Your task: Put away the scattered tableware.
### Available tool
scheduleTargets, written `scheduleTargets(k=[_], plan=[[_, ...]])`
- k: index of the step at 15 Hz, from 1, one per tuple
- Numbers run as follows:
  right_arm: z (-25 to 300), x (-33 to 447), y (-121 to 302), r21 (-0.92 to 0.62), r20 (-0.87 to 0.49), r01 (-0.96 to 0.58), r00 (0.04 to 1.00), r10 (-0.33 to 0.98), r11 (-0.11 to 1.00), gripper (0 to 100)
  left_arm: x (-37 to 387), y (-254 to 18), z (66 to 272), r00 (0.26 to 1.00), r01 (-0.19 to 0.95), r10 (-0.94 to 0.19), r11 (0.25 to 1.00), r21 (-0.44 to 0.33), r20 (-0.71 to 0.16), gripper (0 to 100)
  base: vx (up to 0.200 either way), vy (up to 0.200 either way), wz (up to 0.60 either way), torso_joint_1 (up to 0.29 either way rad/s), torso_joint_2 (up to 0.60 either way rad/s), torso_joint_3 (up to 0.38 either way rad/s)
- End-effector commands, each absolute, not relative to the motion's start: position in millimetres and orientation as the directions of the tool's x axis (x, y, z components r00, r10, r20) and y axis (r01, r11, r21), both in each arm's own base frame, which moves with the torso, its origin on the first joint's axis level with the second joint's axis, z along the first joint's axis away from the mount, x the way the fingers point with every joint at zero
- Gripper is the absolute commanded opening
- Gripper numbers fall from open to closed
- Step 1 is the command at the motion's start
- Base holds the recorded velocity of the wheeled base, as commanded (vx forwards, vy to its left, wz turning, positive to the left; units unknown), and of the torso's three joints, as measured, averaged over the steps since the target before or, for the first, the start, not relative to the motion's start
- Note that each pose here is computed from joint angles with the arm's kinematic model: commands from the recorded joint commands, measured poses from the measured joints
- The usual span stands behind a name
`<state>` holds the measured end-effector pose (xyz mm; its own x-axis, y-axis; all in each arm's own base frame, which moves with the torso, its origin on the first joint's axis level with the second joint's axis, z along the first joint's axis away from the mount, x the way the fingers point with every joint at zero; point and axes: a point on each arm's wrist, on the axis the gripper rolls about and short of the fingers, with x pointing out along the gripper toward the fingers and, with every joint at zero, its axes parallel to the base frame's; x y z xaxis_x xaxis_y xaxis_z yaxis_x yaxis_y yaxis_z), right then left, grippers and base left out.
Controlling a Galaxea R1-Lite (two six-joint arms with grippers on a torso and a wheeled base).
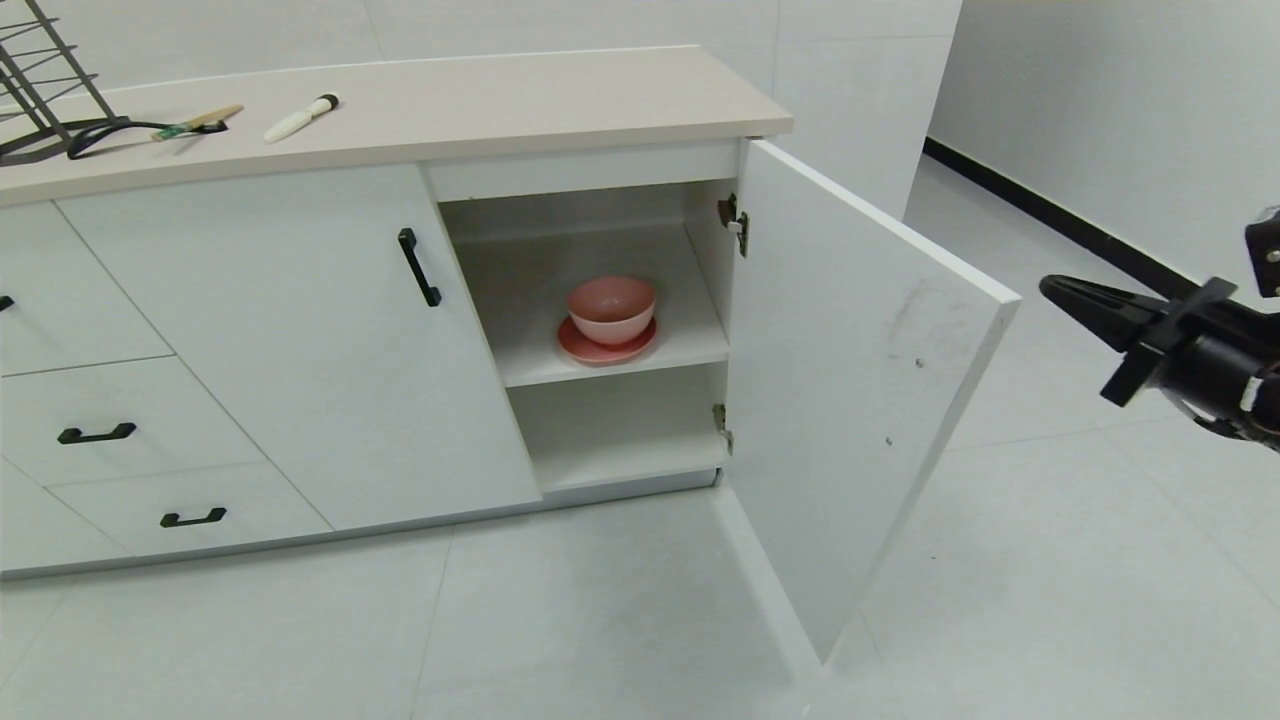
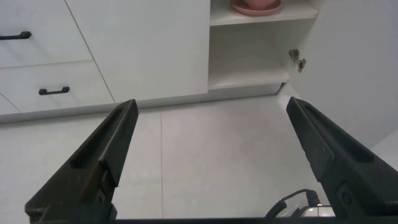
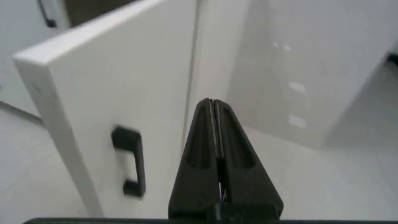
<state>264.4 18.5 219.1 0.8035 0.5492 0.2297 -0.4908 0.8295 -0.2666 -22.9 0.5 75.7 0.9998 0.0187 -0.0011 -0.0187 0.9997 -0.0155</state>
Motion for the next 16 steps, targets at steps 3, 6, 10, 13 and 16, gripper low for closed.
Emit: scheduleTargets(k=[3, 6, 10, 13, 16], plan=[[182, 299, 48, -0.250, 0.173, -0.631, 0.717, 0.675, 0.734, 0, -23, 0, 76, 1.000, -0.021, 0.021, 1.000, -0.015, -0.002, 100, 0.000, 0.000, 0.00, 0.000, 0.00, 0.000], [188, 299, 47, -0.262, 0.191, -0.623, 0.715, 0.672, 0.737, 0, -23, 0, 76, 1.000, -0.021, 0.021, 1.000, -0.015, -0.002, 100, 0.000, 0.000, 0.00, 0.000, 0.00, 0.000], [191, 295, 53, -0.268, 0.199, -0.636, 0.699, 0.687, 0.724, 0, -23, 0, 76, 1.000, -0.021, 0.021, 1.000, -0.014, -0.002, 100, 0.000, 0.000, 0.00, 0.000, 0.00, 0.000], [193, 279, 62, -0.267, 0.198, -0.664, 0.672, 0.714, 0.699, 0, -23, 0, 76, 1.000, -0.021, 0.021, 1.000, -0.014, -0.002, 100, 0.000, 0.000, 0.00, 0.000, 0.00, 0.000], [193, 265, 70, -0.264, 0.193, -0.689, 0.648, 0.737, 0.675, 0, -23, 0, 76, 1.000, -0.021, 0.021, 1.000, -0.014, -0.002, 100, 0.000, 0.000, 0.00, 0.000, 0.00, 0.000]])
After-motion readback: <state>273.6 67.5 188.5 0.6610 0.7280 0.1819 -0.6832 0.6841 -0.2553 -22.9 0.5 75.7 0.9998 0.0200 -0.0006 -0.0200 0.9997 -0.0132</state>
